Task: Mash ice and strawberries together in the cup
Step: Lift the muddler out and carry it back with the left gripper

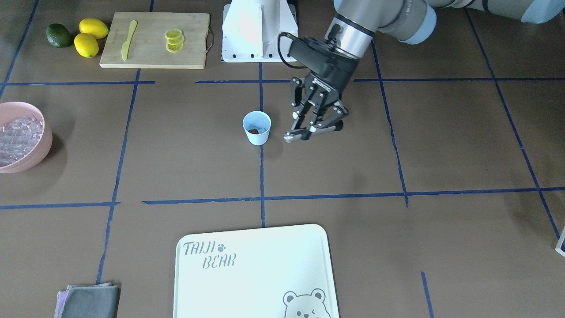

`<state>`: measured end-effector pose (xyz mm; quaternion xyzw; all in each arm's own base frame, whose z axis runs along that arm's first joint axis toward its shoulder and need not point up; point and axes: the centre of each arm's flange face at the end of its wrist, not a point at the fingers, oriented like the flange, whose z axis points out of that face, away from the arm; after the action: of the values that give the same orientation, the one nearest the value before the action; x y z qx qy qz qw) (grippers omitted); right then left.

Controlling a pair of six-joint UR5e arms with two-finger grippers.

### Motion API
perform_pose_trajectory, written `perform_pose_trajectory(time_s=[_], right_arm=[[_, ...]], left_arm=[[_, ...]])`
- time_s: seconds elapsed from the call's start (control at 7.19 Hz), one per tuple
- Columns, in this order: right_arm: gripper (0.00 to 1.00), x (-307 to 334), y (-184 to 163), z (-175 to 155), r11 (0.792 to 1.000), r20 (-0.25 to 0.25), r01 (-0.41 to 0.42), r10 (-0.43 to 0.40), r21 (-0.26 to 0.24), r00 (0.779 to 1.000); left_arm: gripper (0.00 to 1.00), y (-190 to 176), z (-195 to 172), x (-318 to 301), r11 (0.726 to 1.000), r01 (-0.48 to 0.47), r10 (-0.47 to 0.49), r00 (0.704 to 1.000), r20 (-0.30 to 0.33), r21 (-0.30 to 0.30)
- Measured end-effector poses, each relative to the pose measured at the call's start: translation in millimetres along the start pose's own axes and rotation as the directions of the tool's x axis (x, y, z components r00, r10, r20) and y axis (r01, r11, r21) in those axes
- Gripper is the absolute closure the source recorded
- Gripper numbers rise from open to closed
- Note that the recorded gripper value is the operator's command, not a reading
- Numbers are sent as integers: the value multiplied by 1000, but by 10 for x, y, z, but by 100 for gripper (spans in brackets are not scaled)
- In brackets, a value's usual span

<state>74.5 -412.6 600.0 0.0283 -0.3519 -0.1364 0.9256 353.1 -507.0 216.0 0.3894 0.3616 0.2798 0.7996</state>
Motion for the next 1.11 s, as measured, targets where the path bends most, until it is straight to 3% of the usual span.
perform_pose_trajectory(time_s=[0.14, 0.28, 0.56, 0.83, 1.11], right_arm=[[2, 36, 27, 38, 1000, 1, -13, 13, -8, 1000], [2, 68, 33, 63, 999, 1, -38, 38, -13, 999], [1, 97, -2, 72, 996, 0, -83, 83, -15, 997], [1, 99, -14, 68, 996, 0, -93, 93, -14, 996], [1, 98, -17, 67, 995, 1, -96, 96, -13, 995]], left_arm=[[100, 291, -7, -449, 992, 23, -22, 1000, 10, -121], [100, 547, -58, -876, 966, 89, -86, 996, 22, -241], [100, 980, -220, -1533, 881, 251, -234, 968, 92, -401], [100, 1682, -290, -2067, 784, 399, -347, 917, 196, -476], [100, 2237, -277, -2298, 686, 542, -459, 840, 288, -486]])
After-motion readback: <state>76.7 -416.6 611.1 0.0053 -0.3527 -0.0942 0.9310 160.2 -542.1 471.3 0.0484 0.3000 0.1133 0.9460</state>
